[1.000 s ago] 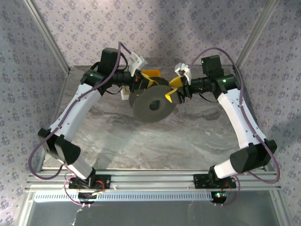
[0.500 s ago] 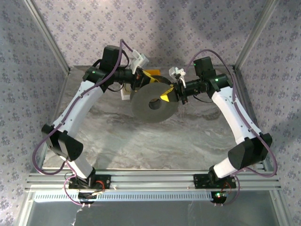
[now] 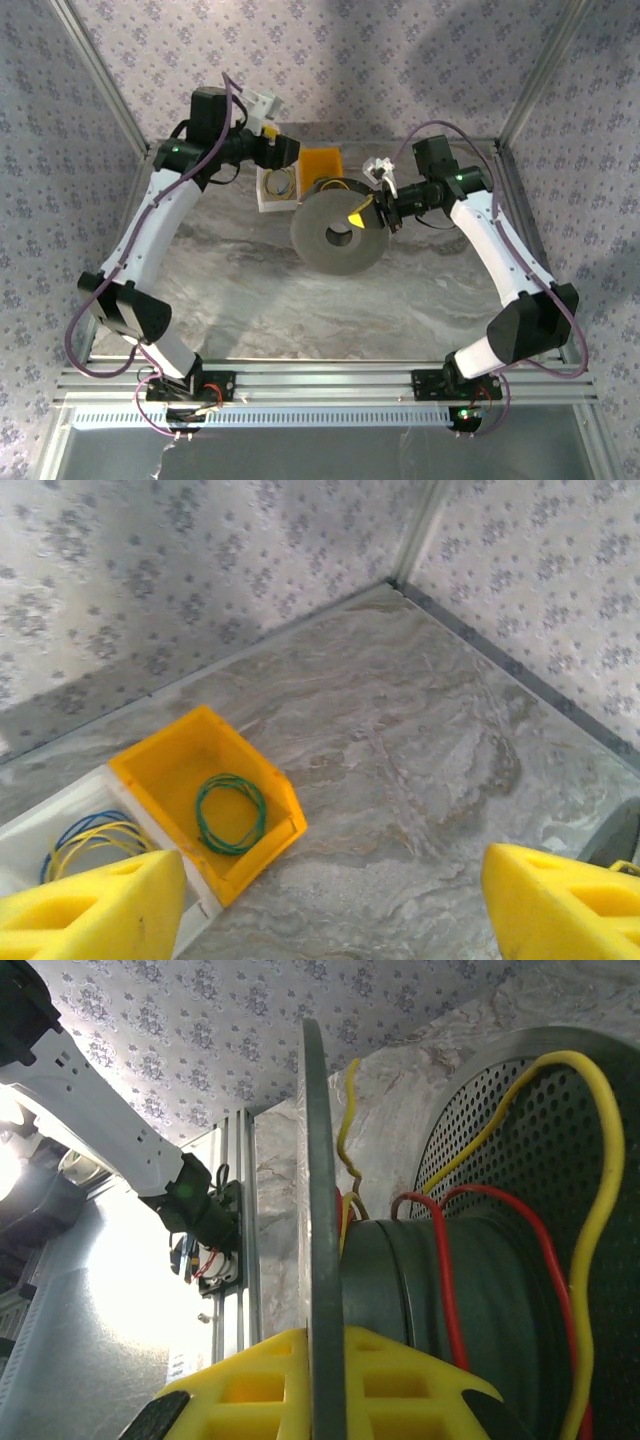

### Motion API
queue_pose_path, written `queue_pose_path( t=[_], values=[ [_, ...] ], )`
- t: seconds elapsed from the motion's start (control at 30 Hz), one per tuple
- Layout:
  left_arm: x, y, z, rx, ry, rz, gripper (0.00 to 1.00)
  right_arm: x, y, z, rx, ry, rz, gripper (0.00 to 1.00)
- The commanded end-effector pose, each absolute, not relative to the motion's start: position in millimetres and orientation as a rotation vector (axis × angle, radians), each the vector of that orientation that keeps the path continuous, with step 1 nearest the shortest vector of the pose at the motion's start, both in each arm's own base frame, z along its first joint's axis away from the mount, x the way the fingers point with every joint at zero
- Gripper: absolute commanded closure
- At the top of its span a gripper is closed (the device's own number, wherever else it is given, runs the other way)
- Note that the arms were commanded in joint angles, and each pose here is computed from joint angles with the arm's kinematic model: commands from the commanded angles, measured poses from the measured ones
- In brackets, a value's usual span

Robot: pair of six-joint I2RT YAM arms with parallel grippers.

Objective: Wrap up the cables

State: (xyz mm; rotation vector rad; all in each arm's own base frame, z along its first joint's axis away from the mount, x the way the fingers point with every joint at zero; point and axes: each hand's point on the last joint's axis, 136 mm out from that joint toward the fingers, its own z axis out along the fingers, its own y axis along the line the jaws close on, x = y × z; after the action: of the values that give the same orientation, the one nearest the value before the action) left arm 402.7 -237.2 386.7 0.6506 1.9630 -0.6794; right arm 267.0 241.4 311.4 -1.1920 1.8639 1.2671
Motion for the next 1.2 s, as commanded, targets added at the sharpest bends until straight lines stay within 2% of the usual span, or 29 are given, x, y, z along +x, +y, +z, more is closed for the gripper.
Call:
queue_pose_path(
  t=[0.0,0.23,0.5,0.67,0.87,1.17],
  values=[
    [399,-213,407,0.57,1.932,-0.568,0.17,260,241,325,-1.164,1.834,1.304,1.0],
    [398,-135,334,0.27,2.121,-0.171,0.0,280,256,264,-0.968,2.064,1.522,1.0],
    [355,-65,260,-0.03,2.26,-0.055,0.0,300,262,195,-0.867,2.296,1.568,1.0],
    [330,-43,230,-0.098,2.288,-0.005,0.0,312,270,157,-0.854,2.375,1.604,1.0],
    [313,-30,214,-0.141,2.295,-0.015,0.0,324,275,124,-0.839,2.467,1.561,1.0],
    [314,-30,208,-0.154,2.295,-0.035,0.0,343,274,72,-0.776,2.643,1.318,1.0]
  ],
)
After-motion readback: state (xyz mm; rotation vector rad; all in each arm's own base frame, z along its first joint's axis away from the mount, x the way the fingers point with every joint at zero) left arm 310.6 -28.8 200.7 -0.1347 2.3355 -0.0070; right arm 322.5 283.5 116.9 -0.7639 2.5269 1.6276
